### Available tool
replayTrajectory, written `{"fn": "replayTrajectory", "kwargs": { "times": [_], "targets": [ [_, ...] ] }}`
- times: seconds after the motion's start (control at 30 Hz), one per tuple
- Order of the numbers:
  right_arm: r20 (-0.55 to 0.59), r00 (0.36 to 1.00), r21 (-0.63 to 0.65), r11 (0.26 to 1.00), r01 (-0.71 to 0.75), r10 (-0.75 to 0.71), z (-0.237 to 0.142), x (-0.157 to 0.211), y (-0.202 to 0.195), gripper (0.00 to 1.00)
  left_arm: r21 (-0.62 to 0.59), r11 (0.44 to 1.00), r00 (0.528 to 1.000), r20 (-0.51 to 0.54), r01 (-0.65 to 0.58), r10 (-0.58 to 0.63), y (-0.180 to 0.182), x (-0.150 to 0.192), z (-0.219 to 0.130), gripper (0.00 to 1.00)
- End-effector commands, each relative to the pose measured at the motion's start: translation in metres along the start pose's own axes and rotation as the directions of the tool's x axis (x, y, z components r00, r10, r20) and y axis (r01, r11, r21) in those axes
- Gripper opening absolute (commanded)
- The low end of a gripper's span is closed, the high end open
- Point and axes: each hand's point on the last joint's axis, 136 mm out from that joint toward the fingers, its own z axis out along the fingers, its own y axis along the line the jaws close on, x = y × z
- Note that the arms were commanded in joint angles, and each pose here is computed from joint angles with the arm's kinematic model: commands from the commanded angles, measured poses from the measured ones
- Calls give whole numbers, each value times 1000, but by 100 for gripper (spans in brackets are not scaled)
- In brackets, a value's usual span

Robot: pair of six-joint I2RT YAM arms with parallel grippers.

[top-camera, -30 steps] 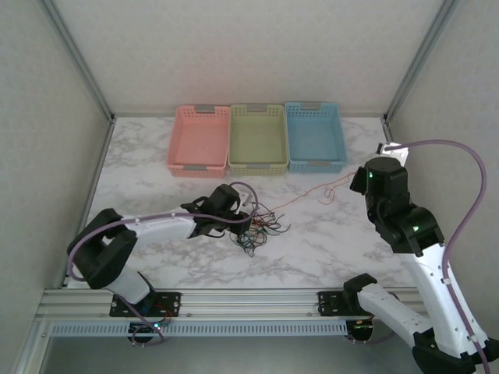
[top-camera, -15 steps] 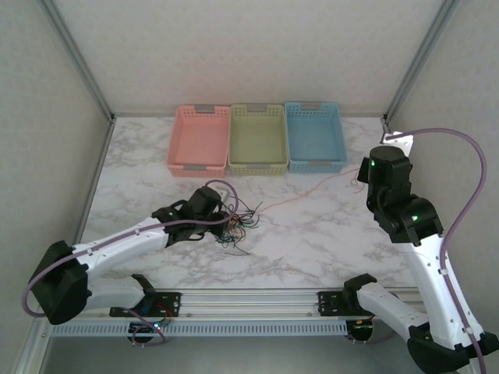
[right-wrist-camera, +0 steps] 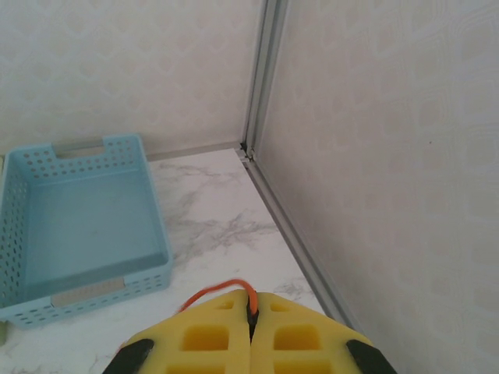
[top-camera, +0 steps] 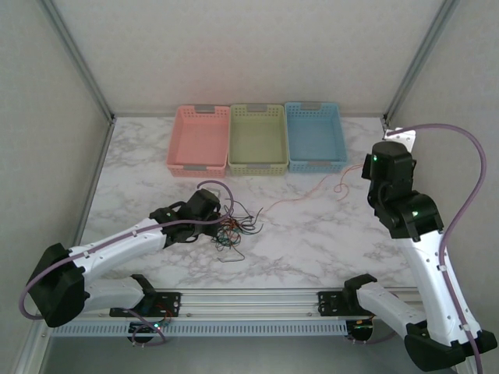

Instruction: Untangle the cables

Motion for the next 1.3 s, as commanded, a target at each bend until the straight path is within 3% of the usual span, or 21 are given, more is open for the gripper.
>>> {"fn": "replayTrajectory", "kwargs": {
  "times": [0.0,0.13,0.27,0.4,0.83,1.27],
  "targets": [
    [48,998,-77,997,-32,36,-11,-21,5,0,-37,999,1000,-2,27,-27,9,2,1,10],
    [25,998,-234,970,-58,66,-19,-26,30,0,-29,999,999,-2,35,-35,8,2,1,7],
    [-19,997,-448,891,-80,80,-31,-26,68,0,-11,999,999,-8,38,-38,4,3,2,7],
    [-60,994,-549,829,-106,87,-36,-24,91,0,42,998,999,4,47,-48,-5,-3,-2,7],
    [-76,987,-637,755,-158,143,-37,-49,118,0,84,994,997,36,65,-69,-10,-10,-11,8],
    [36,970,-605,778,-172,242,-1,-136,144,0,84,994,996,42,72,-76,-10,-10,-12,7]
  ]
}}
